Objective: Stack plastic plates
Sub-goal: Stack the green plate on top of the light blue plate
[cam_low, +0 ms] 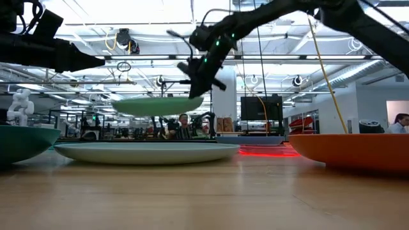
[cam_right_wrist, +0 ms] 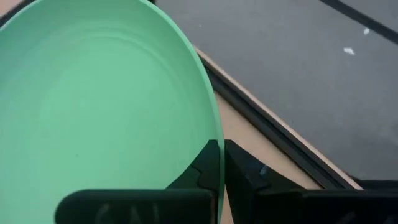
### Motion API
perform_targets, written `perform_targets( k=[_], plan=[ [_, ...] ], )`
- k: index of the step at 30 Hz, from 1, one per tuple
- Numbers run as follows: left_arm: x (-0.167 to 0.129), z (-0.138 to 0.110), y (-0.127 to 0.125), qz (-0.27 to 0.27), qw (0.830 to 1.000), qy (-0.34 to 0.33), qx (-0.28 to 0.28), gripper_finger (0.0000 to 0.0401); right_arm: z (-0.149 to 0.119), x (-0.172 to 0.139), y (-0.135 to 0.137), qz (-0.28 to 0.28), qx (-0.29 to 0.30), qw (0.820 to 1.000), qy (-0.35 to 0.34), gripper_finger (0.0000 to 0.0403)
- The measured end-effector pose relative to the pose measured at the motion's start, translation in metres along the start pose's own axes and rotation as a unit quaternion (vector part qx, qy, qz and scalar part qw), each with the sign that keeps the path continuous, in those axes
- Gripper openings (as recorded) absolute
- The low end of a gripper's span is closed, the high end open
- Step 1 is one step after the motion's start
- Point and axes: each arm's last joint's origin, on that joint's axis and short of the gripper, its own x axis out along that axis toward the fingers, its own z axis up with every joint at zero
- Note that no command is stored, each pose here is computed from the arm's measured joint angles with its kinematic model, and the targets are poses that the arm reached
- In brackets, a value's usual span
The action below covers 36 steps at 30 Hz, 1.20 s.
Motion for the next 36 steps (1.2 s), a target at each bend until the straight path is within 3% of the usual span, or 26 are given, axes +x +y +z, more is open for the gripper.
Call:
perform_targets(
  k=[10,15,25,32,36],
  plan=[
    [0.000,0.000,0.000,0.000,1.000,0.000,-0.012,0.0113,-0.014,-0.070,0.052,0.036,-0.089,0.995,0.025,0.0005],
    [0.000,0.000,0.000,0.000,1.000,0.000,-0.022,0.0113,-0.035,-0.078,0.080,0.046,-0.126,0.988,0.075,0.0005],
    [0.000,0.000,0.000,0.000,1.000,0.000,-0.026,0.0113,-0.062,-0.090,0.133,0.124,-0.178,0.972,0.089,0.0004],
    [0.000,0.000,0.000,0.000,0.999,0.000,-0.033,0.0113,-0.100,-0.050,0.140,0.128,-0.189,0.967,0.112,0.0004],
    [0.000,0.000,0.000,0.000,0.999,0.000,-0.036,0.0113,-0.116,-0.024,0.132,0.165,-0.168,0.965,0.113,0.0004]
  ],
)
